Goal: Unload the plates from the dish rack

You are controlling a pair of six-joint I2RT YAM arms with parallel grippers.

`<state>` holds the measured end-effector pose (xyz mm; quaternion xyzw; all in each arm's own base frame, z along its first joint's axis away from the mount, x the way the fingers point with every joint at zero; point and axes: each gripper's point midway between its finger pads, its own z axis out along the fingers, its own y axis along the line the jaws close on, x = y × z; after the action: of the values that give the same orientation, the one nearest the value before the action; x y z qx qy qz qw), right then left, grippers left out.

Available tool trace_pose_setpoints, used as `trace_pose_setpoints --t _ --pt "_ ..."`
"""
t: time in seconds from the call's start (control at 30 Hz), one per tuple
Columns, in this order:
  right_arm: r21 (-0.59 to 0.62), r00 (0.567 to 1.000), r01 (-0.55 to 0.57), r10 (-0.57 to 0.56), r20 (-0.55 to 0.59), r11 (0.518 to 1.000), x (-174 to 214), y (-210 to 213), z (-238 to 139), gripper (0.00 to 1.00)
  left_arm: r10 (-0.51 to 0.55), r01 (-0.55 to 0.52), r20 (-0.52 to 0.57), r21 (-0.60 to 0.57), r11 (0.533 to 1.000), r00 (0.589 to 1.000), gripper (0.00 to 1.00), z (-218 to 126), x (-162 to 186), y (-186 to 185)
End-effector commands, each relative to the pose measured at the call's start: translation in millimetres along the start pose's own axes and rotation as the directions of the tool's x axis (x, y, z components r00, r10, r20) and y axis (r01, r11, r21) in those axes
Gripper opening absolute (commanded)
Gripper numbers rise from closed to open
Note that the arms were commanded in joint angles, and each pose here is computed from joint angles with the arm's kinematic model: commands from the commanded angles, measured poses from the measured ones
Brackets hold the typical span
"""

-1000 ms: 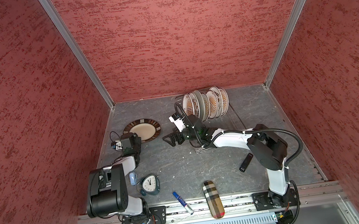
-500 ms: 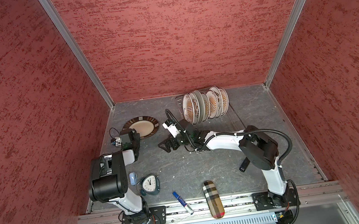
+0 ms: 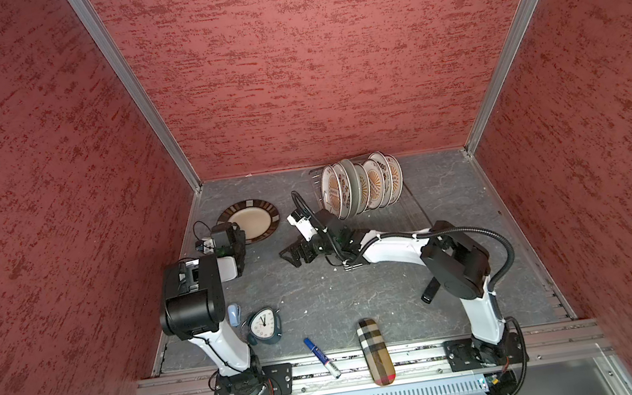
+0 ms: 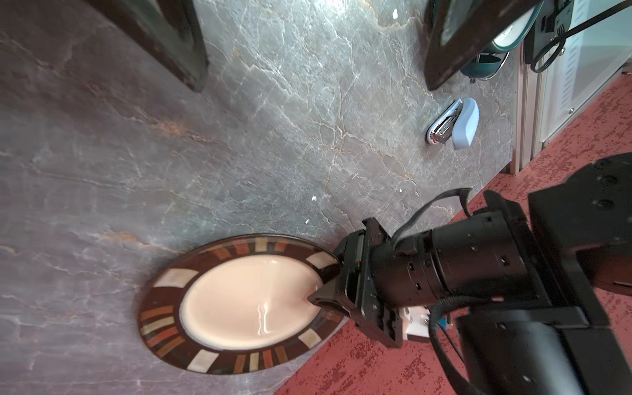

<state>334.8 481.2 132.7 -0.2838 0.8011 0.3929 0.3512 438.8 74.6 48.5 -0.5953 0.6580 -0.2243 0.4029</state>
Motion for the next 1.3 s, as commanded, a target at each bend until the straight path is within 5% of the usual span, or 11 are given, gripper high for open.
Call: trace_pose_setpoints --t 0.0,0.3,0.63,1.07,1.27 --pt "0.003 0.999 0.027 -0.027 0.031 1.0 -14 1 3 0.99 -0.011 0.008 0.039 0.068 0.998 0.999 0.31 2 -11 -20" --pt "-0.024 0.999 0.017 -0.016 0.042 1.0 -15 6 2 0.99 0.009 -0.011 0.036 0.047 0.999 0.999 0.33 11 -11 -17" --pt "0.004 0.999 0.007 -0.007 0.044 1.0 -15 2 0 0.99 -0.001 -0.001 0.054 0.029 1.0 0.999 0.56 11 -14 -10" --pt "-0.026 0.983 -0.019 0.023 0.181 0.999 -30 17 -47 0.99 0.025 -0.012 0.088 -0.149 0.989 0.996 0.89 -3 -28 12" --pt "0.028 0.978 0.029 -0.034 0.206 0.999 -35 17 -71 0.99 0.035 -0.02 0.116 -0.128 0.992 0.993 0.95 -23 -34 4"
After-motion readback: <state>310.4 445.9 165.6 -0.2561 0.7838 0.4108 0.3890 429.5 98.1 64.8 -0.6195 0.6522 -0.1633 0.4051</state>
